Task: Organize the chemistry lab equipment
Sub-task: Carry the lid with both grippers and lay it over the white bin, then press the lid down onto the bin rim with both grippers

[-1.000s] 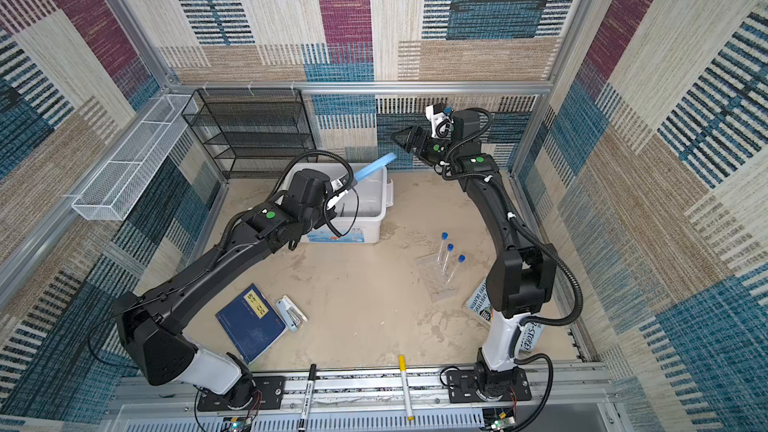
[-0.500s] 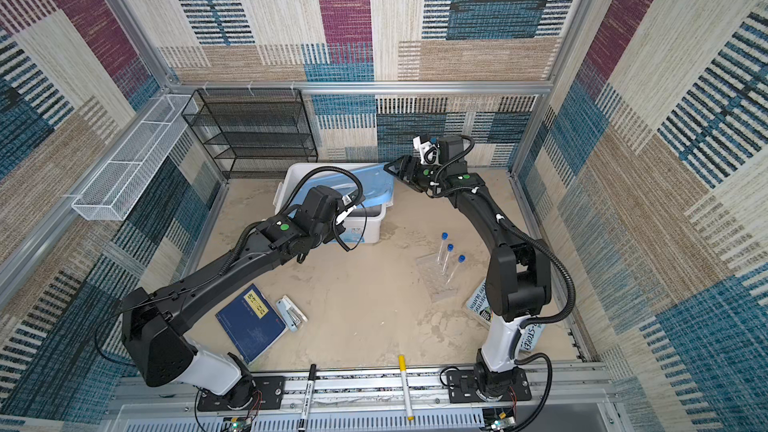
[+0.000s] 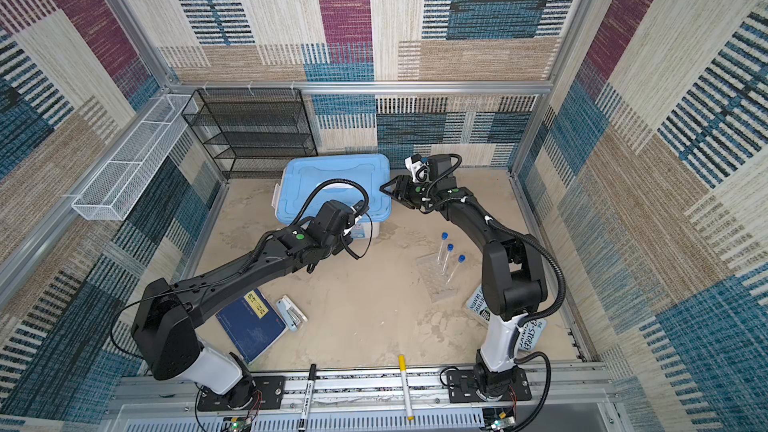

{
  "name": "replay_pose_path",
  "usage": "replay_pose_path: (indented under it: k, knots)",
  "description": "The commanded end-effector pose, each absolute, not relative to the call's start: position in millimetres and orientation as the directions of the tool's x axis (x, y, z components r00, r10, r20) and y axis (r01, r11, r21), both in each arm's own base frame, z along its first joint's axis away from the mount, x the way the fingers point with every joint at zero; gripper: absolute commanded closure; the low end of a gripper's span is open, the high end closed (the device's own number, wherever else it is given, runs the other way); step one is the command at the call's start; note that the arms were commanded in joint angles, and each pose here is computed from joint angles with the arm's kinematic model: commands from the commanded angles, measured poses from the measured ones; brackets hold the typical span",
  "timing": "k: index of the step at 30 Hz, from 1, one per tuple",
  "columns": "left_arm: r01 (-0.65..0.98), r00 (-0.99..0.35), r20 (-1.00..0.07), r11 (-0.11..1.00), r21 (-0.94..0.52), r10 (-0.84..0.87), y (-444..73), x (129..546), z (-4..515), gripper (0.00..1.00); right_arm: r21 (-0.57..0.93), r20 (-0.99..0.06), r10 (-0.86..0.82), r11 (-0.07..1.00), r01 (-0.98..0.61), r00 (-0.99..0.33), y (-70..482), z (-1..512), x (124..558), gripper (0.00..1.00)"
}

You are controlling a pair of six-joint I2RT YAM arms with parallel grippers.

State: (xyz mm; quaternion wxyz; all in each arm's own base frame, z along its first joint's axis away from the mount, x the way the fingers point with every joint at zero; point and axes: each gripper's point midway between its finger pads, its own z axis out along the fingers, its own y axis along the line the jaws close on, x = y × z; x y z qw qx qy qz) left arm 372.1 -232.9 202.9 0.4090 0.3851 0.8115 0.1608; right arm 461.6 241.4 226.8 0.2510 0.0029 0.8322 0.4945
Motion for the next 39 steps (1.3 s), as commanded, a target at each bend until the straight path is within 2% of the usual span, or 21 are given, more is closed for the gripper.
replay_pose_path:
  k: [1,17,25,28,31,35,39]
  knots:
    - [0.442,-0.393,-0.596,0.712,0.545,0.700,-234,378,207,0.68,0.825,-0.448,0.259,0.488,-0.285,-0.855,247,237,468,0.45]
    - [0.419,-0.418,-0.622,0.748,0.514,0.662,-234,378,212,0.65,0.770,-0.451,0.241,0.593,-0.237,-0.859,252,206,495,0.48]
    - [0.433,-0.440,-0.730,0.836,0.337,0.522,-241,367,234,0.58,0.693,-0.488,0.229,0.688,-0.215,-0.842,243,196,504,0.48]
    - [0.458,-0.446,-0.784,0.863,0.215,0.432,-245,360,255,0.55,0.664,-0.494,0.216,0.720,-0.204,-0.842,239,186,503,0.49]
    - [0.448,-0.486,-0.835,0.894,0.018,0.261,-237,358,277,0.52,0.645,-0.499,0.206,0.737,-0.201,-0.842,238,179,502,0.50]
    - [0.279,-0.574,-0.817,0.925,-0.257,-0.054,-191,374,298,0.45,0.611,-0.511,0.180,0.764,-0.208,-0.840,240,171,500,0.50]
    - [0.089,-0.610,-0.753,0.922,-0.376,-0.247,-140,397,282,0.40,0.582,-0.522,0.171,0.788,-0.203,-0.835,238,166,501,0.49]
